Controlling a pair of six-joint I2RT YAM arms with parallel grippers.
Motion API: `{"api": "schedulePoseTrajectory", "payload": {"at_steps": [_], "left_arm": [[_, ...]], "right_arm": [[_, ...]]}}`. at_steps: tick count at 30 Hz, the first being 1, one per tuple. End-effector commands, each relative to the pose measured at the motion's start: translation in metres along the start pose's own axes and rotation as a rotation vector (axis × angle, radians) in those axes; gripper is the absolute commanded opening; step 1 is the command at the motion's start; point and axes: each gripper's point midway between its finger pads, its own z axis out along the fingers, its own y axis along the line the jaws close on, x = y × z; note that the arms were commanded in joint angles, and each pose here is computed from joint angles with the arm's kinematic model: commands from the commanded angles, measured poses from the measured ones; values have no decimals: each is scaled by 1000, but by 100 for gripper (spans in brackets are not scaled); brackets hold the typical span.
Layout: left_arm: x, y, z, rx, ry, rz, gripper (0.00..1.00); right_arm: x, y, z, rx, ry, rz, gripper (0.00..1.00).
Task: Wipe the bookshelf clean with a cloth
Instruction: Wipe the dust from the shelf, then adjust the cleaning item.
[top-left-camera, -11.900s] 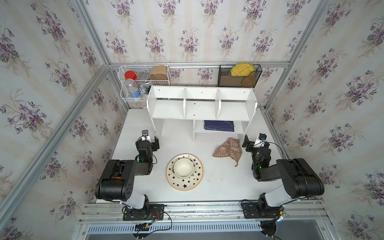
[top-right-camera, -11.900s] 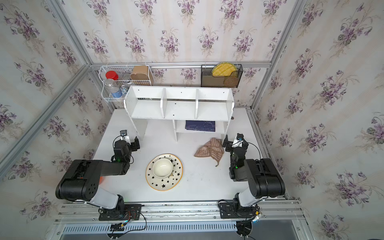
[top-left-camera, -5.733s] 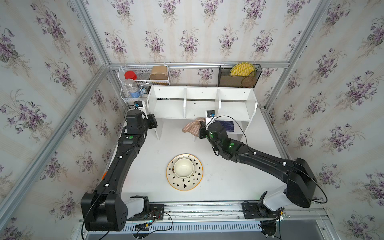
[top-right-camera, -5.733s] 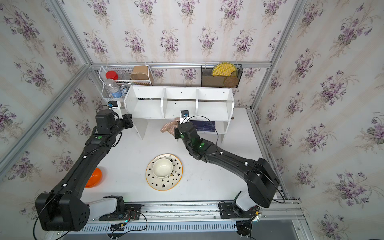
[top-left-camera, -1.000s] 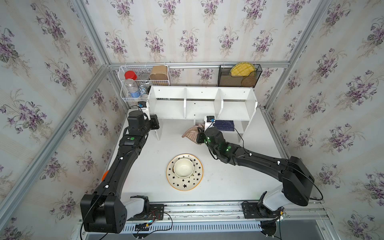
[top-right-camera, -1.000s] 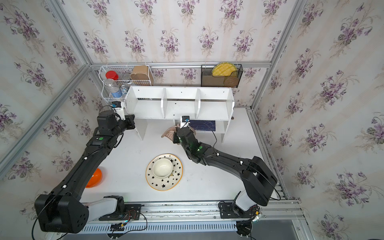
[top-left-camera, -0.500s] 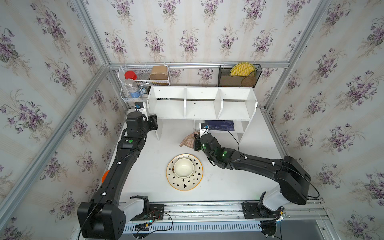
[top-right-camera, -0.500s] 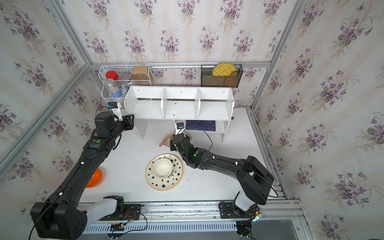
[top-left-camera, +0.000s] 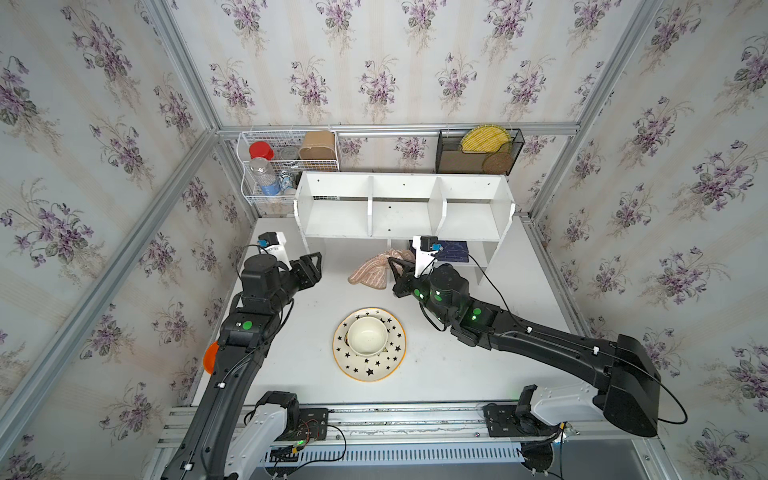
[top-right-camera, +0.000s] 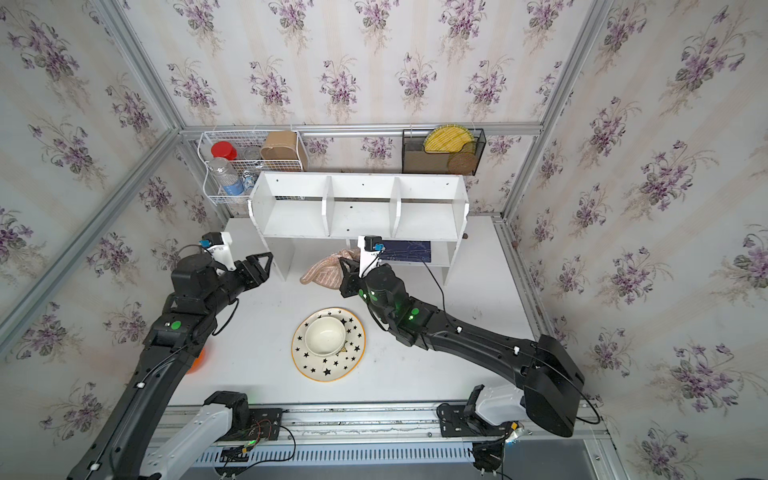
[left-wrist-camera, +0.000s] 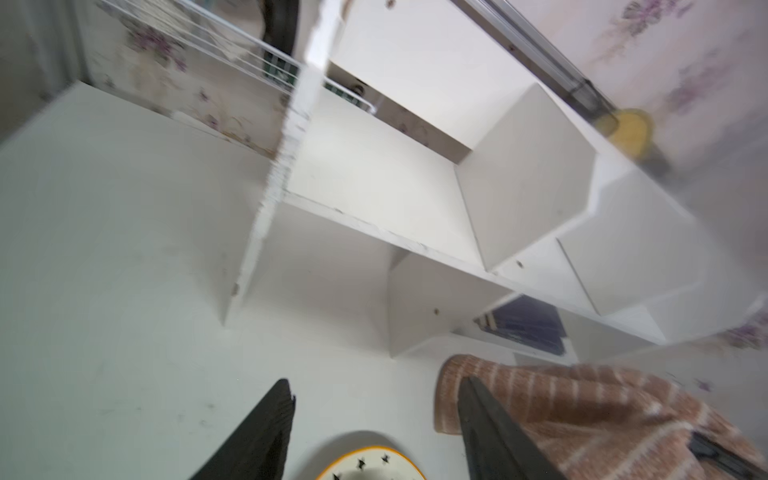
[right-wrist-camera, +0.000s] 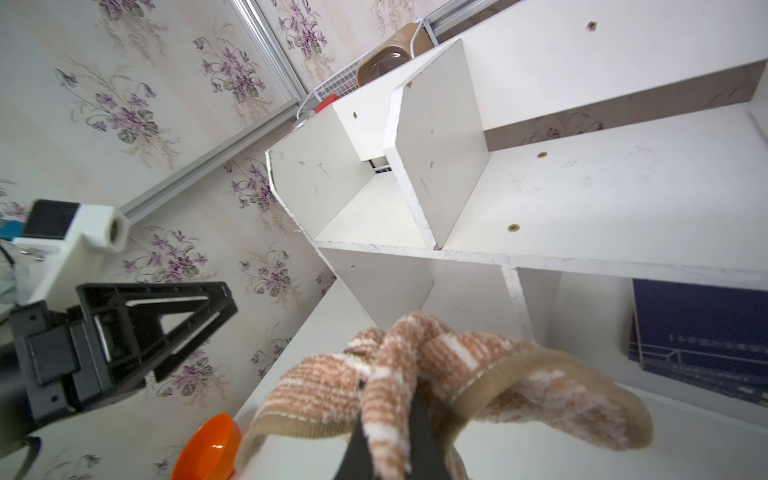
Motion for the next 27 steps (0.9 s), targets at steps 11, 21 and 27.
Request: {"api": "schedulePoseTrajectory", "payload": {"at_steps": [11, 21, 27], "left_arm": [[35, -112, 6, 669, 172, -179, 81], [17, -115, 4, 680, 67, -151, 0], [22, -122, 2, 737, 106, -157, 28]], "right_arm": [[-22, 85, -29, -511, -40, 180, 0], [-20, 60, -35, -479, -45, 264, 0], [-20, 38, -38, -450, -51, 295, 0]]}}
